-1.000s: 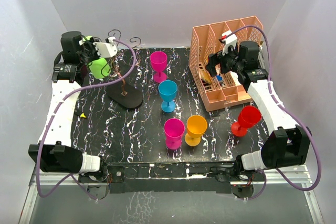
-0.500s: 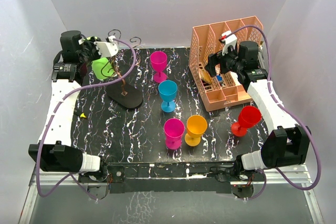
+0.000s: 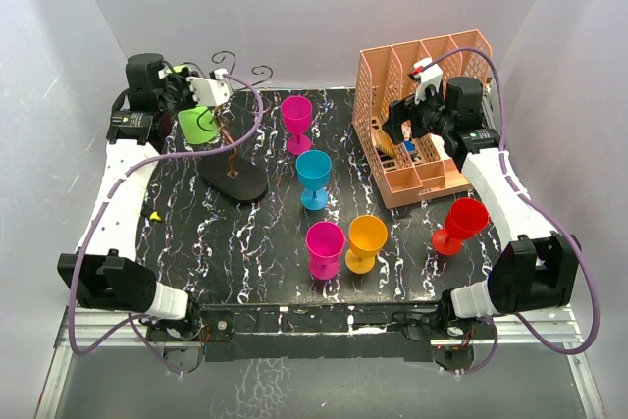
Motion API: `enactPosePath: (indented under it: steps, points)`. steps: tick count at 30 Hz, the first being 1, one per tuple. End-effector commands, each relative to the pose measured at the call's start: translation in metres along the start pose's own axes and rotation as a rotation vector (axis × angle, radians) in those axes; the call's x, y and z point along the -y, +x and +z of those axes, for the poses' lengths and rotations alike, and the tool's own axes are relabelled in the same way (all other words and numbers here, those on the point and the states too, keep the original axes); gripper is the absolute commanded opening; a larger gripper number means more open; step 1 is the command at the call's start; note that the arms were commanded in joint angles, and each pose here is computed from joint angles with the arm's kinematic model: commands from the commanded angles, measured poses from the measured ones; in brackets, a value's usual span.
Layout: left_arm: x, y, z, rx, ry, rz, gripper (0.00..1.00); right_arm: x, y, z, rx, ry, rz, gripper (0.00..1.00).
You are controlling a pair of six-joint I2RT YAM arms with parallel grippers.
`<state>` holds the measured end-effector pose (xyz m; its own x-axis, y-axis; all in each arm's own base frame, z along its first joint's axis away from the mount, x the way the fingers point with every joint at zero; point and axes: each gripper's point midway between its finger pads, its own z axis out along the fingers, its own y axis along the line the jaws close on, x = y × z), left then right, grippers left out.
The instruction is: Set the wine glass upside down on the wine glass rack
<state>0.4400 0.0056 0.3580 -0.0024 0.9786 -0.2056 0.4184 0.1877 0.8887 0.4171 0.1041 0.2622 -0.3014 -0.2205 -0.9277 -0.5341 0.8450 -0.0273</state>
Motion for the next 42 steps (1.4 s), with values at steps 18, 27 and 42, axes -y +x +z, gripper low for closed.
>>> enactPosePath:
  steps: [18, 27, 42]
  points:
    - [-0.044, -0.002, -0.031, -0.063, -0.101, 0.254, 0.0, 0.0, -0.006, 0.002, 0.037, -0.018, -0.006, 0.96]
    - [-0.038, -0.015, -0.028, 0.005, -0.059, 0.332, 0.0, 0.0, -0.003, 0.005, 0.027, -0.027, 0.002, 0.96]
    - [-0.029, -0.033, -0.018, 0.12, -0.035, 0.35, 0.0, -0.001, 0.0, 0.006, 0.022, -0.038, 0.008, 0.96]
